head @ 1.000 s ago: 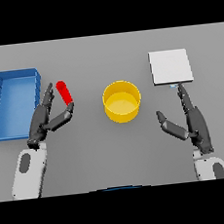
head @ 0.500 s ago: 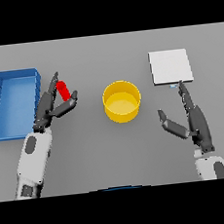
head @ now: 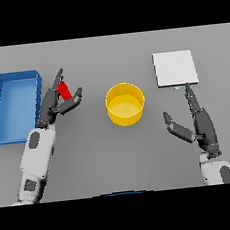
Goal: Pick up the red beaker and tilt it to pour out 1 green nut into yellow bowl. Pick up the yellow bowl and place it on the metallic measuring scale.
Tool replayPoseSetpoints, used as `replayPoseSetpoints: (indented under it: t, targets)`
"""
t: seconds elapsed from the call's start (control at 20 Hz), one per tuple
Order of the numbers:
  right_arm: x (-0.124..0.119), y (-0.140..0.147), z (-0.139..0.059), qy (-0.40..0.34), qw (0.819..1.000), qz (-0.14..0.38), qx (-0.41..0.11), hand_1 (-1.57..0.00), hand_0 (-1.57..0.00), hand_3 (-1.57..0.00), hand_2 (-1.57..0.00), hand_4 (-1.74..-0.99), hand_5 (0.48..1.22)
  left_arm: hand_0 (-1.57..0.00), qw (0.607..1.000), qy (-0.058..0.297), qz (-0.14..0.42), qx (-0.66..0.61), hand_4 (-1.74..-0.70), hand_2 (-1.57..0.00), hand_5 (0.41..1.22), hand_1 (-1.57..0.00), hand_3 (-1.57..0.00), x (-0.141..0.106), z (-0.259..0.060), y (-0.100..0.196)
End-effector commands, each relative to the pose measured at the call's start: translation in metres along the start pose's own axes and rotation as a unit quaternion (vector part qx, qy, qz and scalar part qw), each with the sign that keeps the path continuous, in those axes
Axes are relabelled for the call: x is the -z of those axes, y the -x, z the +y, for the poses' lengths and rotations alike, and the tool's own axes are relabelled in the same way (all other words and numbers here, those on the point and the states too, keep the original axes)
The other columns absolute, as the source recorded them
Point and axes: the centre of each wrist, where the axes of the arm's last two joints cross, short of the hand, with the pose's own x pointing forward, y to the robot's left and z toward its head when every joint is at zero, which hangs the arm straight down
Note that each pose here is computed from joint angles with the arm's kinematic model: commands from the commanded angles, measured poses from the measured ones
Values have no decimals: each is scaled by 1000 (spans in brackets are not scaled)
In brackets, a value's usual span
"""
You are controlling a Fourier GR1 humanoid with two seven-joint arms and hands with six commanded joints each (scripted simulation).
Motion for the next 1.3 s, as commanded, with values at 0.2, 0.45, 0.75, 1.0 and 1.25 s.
replayPoseSetpoints:
  t: [0.2, 0.45, 0.75, 1.0, 1.25]
  targets:
    - [-3, 3, -4, 5, 1000, 1, -3, 1, 1, 1, 1, -1258, 644, -285, 999, -23, 1, -37, -1449, -364, 783, -328, -292, 11, -5, 3]
    - [-3, 2, -3, 5, 1000, 0, -5, 1, 1, 1, 1, -1252, 644, -1106, 1000, -17, -4, -11, -1603, -1142, 1078, -1125, -974, 18, -15, -1]
    - [-6, 0, -2, 5, 1000, 1, 4, 1, 1, 1, 1, -1257, 643, -1449, 1000, -23, -1, -15, -1590, -1458, 1151, -1454, -1414, 18, -19, -4]
    - [-1, 4, -2, 5, 1000, 9, -11, 1, 1, 1, 1, -1259, 647, -1531, 997, -49, -45, -39, -1692, -1534, 1118, -1533, -1520, 20, -14, -23]
    - [-3, 2, -6, 0, 1000, -11, -17, 1, 1, 1, 1, -1261, 661, -1558, 996, -19, -75, 40, -1725, -1559, 1117, -1558, -1554, 22, -8, -59]
